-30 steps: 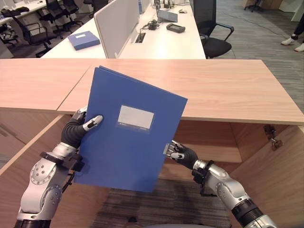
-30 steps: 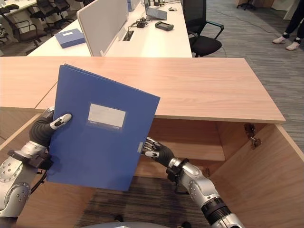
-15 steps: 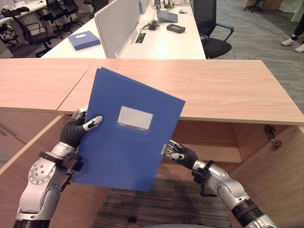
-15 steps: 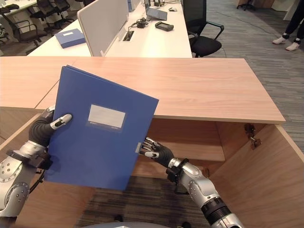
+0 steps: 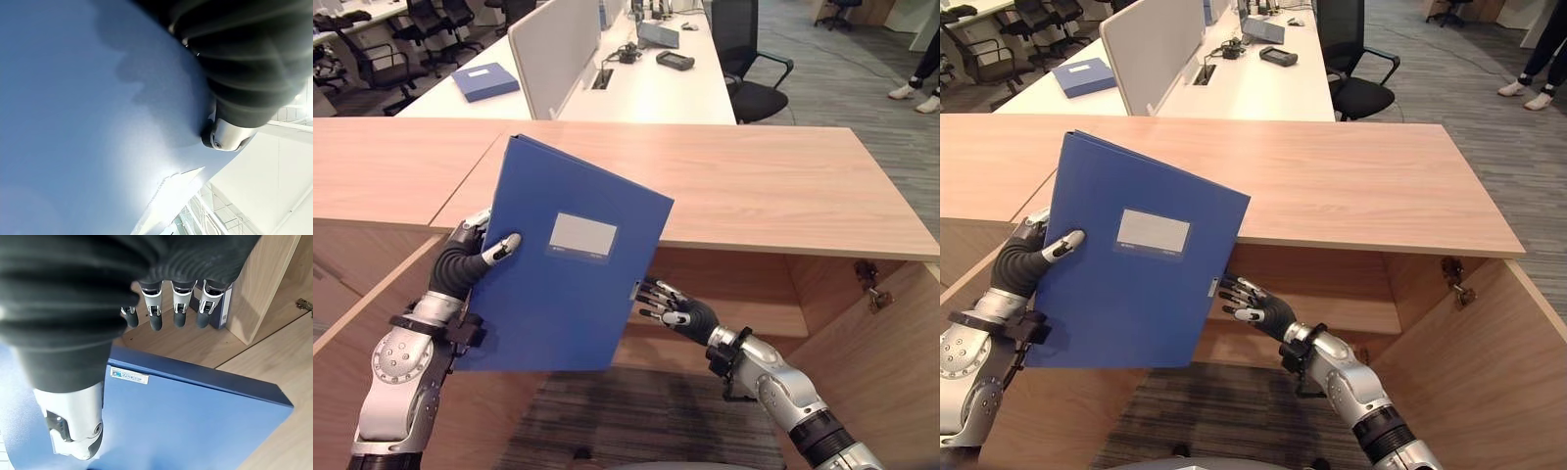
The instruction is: Put the empty folder in the office cabinet
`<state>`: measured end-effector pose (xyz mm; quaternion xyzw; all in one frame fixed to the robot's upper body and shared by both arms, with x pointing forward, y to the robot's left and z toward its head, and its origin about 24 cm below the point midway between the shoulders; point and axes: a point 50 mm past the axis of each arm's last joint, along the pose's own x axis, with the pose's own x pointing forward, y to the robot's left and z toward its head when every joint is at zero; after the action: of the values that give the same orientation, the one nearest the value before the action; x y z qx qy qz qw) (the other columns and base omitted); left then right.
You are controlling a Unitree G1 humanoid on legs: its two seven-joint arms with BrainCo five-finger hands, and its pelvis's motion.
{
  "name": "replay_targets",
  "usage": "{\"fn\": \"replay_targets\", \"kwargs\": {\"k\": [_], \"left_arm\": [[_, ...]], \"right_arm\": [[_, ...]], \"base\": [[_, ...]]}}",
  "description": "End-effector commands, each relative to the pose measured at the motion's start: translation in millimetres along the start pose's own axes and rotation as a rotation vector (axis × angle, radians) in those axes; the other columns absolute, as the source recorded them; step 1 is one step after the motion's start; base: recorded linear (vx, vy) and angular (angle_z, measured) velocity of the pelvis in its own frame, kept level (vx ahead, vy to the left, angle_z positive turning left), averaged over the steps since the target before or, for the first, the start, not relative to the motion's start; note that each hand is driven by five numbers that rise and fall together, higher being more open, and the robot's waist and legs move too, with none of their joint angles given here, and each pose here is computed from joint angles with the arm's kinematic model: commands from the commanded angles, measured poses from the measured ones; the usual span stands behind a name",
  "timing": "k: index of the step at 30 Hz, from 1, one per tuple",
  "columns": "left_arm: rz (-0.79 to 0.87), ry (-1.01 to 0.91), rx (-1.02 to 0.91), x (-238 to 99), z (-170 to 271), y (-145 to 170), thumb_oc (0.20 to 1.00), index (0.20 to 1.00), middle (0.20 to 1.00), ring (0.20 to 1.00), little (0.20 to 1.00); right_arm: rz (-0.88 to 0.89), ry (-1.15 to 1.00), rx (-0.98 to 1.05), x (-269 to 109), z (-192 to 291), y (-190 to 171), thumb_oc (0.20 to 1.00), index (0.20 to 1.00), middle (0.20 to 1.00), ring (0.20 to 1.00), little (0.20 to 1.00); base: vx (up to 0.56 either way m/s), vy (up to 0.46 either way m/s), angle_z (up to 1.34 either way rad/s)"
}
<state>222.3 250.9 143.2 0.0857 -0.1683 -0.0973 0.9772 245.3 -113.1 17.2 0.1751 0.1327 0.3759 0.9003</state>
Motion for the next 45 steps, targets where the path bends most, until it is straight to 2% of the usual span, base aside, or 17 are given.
{"fn": "replay_targets", "kwargs": {"k": [1, 14, 21, 45], "left_arm": [[-0.015, -0.247, 0.038, 20, 40, -3, 0.2, 0.2, 0.2, 0.2, 0.2], [-0.08, -0.252, -0.043, 27, 36, -21, 0.2, 0.2, 0.2, 0.2, 0.2], [-0.144, -0.226, -0.233, 27, 28, -32, 0.2, 0.2, 0.2, 0.2, 0.2], [-0.167, -0.157, -0.323, 29, 9, -49, 0.2, 0.2, 0.2, 0.2, 0.2]], "right_arm": [[0.128, -0.177, -0.031, 22, 36, 28, 1.0, 1.0, 1.0, 1.0, 1.0], [0.079, -0.102, 0.002, 34, 16, 24, 1.0, 1.0, 1.0, 1.0, 1.0], [0.088, -0.086, 0.018, 40, 12, 28, 1.0, 1.0, 1.0, 1.0, 1.0], [0.175, -0.162, -0.019, 54, 37, 46, 1.0, 1.0, 1.0, 1.0, 1.0]], "base": [[0.0, 0.0, 0.0], [0.0, 0.0, 0.0], [0.0, 0.0, 0.0], [0.0, 0.0, 0.0]]}}
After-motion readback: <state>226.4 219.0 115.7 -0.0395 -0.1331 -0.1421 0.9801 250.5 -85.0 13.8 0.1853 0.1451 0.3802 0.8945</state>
